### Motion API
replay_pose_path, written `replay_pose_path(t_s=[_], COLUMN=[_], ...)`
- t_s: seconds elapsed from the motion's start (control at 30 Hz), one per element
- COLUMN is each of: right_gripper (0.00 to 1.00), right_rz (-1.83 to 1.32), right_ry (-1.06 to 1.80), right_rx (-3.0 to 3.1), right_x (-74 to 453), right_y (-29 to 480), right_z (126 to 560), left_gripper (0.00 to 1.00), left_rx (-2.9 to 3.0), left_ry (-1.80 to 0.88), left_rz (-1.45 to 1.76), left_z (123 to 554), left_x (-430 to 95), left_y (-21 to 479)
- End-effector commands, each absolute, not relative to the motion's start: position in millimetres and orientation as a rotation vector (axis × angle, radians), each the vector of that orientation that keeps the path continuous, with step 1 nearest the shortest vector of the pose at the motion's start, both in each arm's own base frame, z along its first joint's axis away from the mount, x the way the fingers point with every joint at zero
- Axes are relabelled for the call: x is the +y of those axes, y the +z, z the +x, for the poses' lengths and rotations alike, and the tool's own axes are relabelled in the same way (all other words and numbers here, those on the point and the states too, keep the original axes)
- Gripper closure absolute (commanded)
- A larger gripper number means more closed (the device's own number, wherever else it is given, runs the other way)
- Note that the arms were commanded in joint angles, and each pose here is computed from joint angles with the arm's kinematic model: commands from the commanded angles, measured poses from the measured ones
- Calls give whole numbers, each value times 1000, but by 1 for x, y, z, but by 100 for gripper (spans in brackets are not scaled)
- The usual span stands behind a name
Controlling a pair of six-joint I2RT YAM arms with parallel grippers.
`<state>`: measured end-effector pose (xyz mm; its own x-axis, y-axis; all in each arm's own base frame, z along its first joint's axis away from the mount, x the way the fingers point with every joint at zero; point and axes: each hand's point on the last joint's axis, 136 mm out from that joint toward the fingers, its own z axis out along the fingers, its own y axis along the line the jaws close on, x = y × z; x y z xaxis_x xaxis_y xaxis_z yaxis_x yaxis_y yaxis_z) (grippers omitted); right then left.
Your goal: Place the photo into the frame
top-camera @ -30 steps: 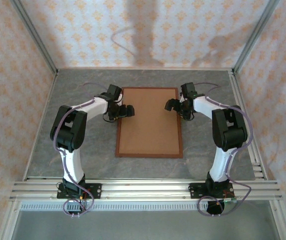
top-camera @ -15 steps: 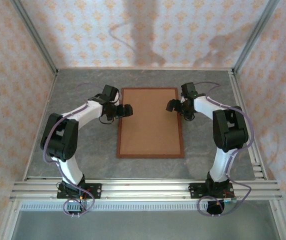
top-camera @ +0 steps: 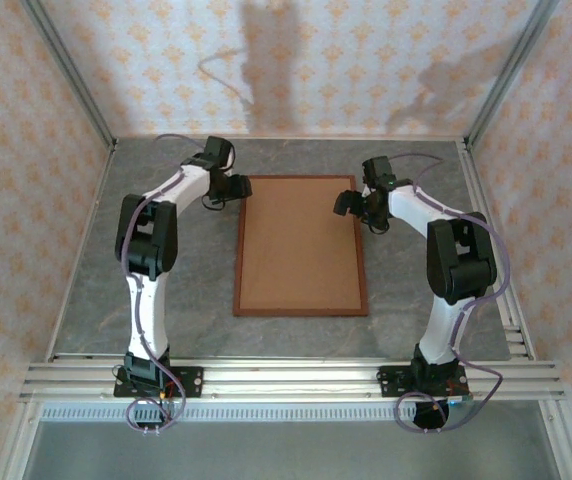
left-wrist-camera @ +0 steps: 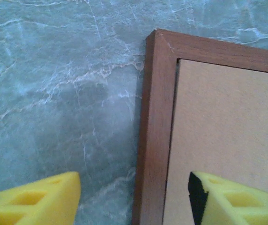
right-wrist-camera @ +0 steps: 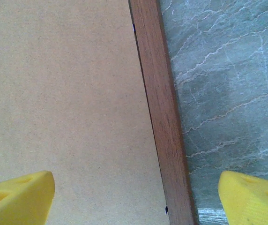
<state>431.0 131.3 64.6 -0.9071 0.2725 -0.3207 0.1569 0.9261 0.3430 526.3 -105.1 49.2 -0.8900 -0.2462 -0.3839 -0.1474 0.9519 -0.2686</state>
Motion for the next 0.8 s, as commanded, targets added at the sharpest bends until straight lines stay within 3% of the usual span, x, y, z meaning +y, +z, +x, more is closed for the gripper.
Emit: replay_pose_path(t_s=[0.0, 0.37, 0.77], right_gripper=[10, 11, 12], right_rz=[292, 301, 314], right_ry=[385, 399, 488], right_rx=[2724, 2742, 2751], right_x=[128, 130, 143], right_y=[68, 59, 51], right_z=[432, 430, 436], left_gripper=[40, 48, 47], left_rx=[2745, 2796, 2839], left_ry=[-235, -247, -297], left_rz=[-230, -218, -198], left_z=[528, 531, 523], left_x=[-93, -93, -99], left_y=[46, 26, 19])
